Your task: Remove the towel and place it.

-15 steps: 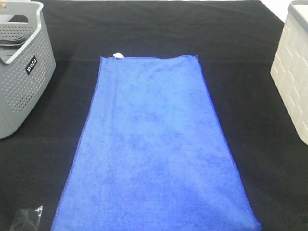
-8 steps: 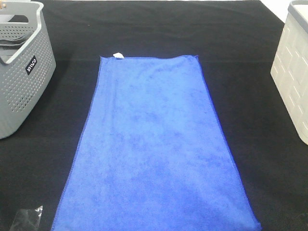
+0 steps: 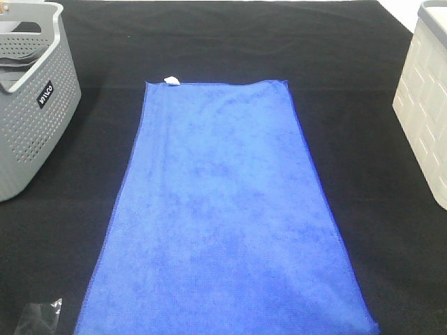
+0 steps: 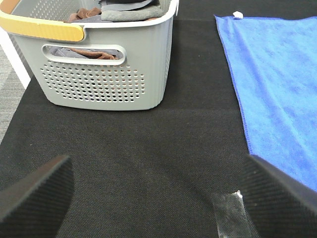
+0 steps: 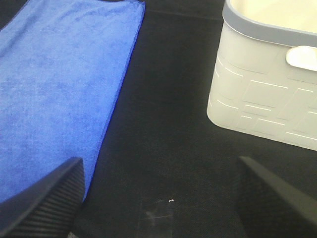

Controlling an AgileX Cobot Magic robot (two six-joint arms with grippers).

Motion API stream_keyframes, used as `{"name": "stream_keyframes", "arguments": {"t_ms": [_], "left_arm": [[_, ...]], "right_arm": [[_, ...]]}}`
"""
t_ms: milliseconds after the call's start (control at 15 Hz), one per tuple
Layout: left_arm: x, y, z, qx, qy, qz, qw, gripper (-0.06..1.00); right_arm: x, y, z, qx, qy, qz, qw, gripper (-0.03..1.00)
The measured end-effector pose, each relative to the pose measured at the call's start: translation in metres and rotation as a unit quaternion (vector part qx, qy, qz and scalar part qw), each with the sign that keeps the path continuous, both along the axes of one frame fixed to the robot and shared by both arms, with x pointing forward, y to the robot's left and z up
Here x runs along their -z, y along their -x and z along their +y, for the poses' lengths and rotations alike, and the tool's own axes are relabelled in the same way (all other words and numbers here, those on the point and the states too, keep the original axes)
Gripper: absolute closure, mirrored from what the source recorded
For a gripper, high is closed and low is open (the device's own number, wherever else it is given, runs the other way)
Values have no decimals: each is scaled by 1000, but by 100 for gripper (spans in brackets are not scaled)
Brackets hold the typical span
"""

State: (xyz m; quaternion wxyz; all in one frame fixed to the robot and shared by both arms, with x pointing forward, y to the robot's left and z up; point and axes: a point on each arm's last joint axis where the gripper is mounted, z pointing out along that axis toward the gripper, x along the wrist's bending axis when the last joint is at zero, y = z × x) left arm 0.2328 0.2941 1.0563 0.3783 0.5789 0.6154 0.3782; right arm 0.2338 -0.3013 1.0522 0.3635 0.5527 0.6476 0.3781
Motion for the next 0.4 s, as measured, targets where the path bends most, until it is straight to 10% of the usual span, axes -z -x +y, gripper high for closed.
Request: {"name": "stream_keyframes", "arguments": {"t_ms": [400], "left_arm": [[0, 0, 0, 0, 0, 0, 1000, 10]], "right_arm": [[0, 0, 0, 0, 0, 0, 1000, 19]]}}
